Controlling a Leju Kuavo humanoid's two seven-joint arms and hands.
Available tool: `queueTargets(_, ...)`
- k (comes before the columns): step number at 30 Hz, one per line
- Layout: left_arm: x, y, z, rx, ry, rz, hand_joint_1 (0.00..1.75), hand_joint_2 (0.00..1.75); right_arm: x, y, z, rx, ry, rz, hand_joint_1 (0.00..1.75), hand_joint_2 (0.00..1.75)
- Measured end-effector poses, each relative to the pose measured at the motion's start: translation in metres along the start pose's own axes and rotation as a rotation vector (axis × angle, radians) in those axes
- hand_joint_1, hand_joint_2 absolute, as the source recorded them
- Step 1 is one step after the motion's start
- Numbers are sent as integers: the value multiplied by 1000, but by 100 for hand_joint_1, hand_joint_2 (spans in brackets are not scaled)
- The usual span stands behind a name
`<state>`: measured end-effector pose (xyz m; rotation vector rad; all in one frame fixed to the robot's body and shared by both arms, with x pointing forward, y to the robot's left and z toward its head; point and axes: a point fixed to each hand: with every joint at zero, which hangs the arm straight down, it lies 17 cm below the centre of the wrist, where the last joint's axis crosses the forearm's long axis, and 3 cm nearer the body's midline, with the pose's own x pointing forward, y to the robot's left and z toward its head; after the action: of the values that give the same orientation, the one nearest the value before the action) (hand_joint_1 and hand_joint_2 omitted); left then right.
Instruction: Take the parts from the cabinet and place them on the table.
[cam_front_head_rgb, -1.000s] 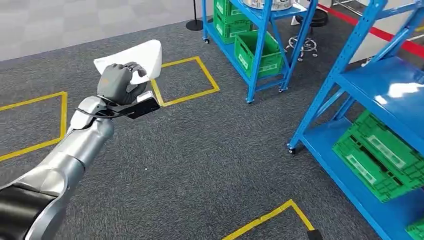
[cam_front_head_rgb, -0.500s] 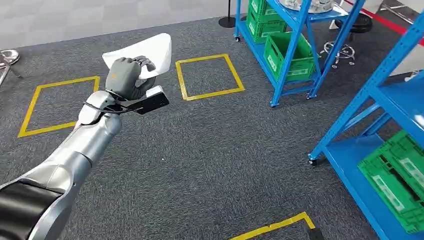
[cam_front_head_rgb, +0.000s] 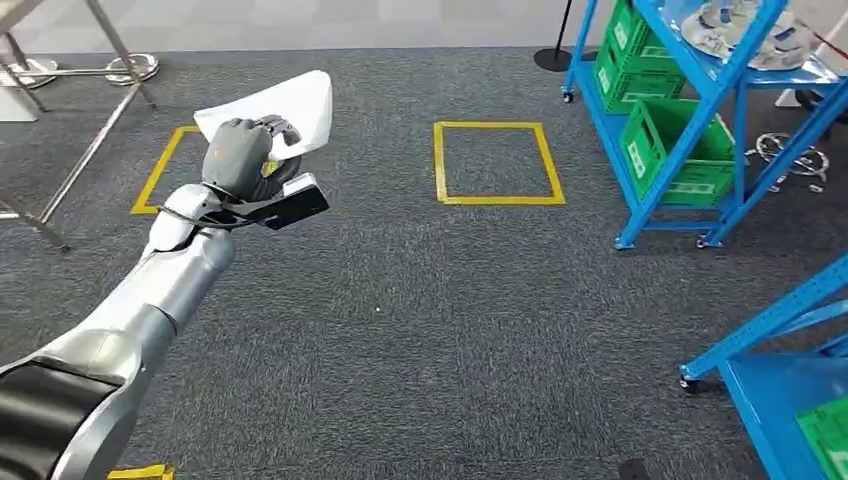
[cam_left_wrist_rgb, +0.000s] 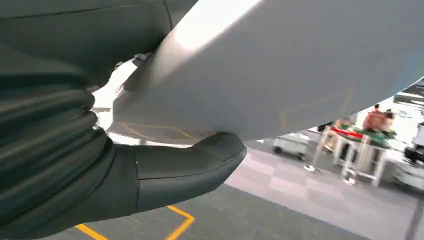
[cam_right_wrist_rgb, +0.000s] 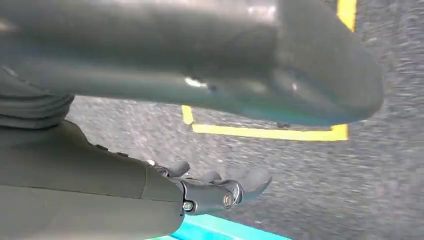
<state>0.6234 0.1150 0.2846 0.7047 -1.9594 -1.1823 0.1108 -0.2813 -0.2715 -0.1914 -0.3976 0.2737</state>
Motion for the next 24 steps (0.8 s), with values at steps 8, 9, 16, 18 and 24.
queueTargets(8, -20, 10, 7, 4, 14, -35, 175, 175, 1, -2, -1, 2, 0, -11, 0, 0)
queueTargets(9, -21, 9, 8, -1, 15, -38, 175, 175, 0, -1, 0, 2, 5, -11, 0, 0)
queueTargets(16, -23, 11, 8, -1, 14, -47, 175, 175, -1, -1, 0, 2, 11, -10, 0, 0)
queueTargets(18, -26, 12, 9, -2, 18, -51, 175, 175, 0, -2, -1, 1, 10, -11, 0, 0)
queueTargets(24, -11, 12, 1, -4, -6, -48, 175, 175, -3, -2, 0, -3, 15, -24, 0, 0)
